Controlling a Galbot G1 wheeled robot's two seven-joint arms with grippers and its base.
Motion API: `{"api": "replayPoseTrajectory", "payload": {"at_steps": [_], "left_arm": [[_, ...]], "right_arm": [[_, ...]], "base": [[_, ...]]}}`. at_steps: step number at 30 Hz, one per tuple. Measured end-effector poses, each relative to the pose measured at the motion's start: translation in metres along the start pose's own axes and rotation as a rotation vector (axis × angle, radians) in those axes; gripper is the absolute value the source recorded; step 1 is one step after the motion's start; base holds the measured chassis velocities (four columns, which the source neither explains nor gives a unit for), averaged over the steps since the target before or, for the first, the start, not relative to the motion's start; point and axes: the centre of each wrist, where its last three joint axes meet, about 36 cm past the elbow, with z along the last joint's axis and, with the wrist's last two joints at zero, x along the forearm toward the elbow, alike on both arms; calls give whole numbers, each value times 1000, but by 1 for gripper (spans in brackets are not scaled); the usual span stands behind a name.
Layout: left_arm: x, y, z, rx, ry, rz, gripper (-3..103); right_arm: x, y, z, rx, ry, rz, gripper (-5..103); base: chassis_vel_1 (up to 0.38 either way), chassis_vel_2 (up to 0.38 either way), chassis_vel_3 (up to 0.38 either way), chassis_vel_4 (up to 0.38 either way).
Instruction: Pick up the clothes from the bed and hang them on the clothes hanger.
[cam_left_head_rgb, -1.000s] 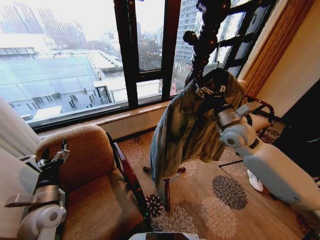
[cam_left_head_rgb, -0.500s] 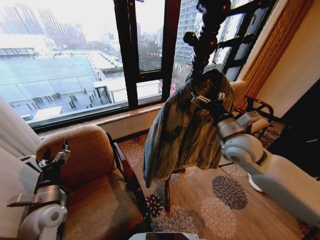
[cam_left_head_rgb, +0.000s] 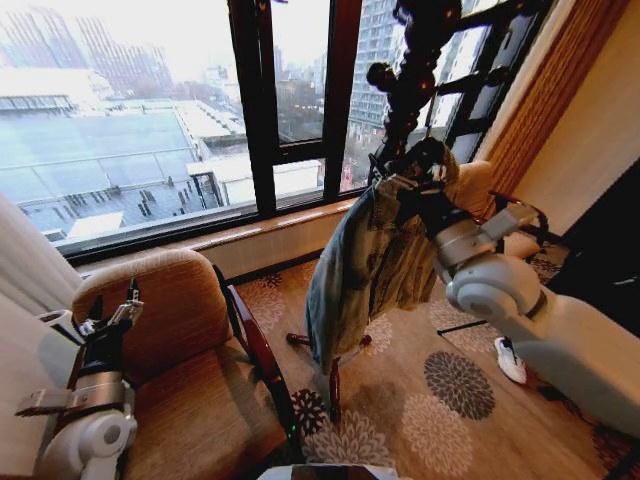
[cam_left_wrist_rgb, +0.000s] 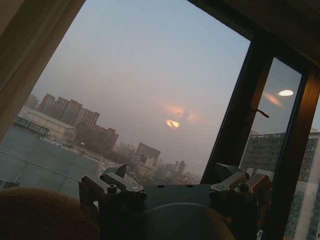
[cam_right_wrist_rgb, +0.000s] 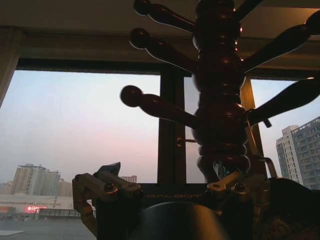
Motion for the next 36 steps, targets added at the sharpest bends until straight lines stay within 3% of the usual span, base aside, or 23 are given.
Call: {"api": "replayPoseTrajectory", "payload": {"at_steps": [1,5,9,36], "left_arm": [[0,0,0,0,0,0,100],[2,0,-5,-11,-6,2,100],[2,0,-8,-18,-11,1,100],[4,-5,-4,-18,-2,4,100]], "right_arm": [[0,0,0,0,0,0,100],[-20,-37,34,-3,-21,31,100],[-26,-44,42,-6,-28,48,100],[-23,-26,12,-13,-84,-9,100]], "base": [[0,0,0,0],[0,0,0,0],[0,0,0,0],[0,0,0,0]]}}
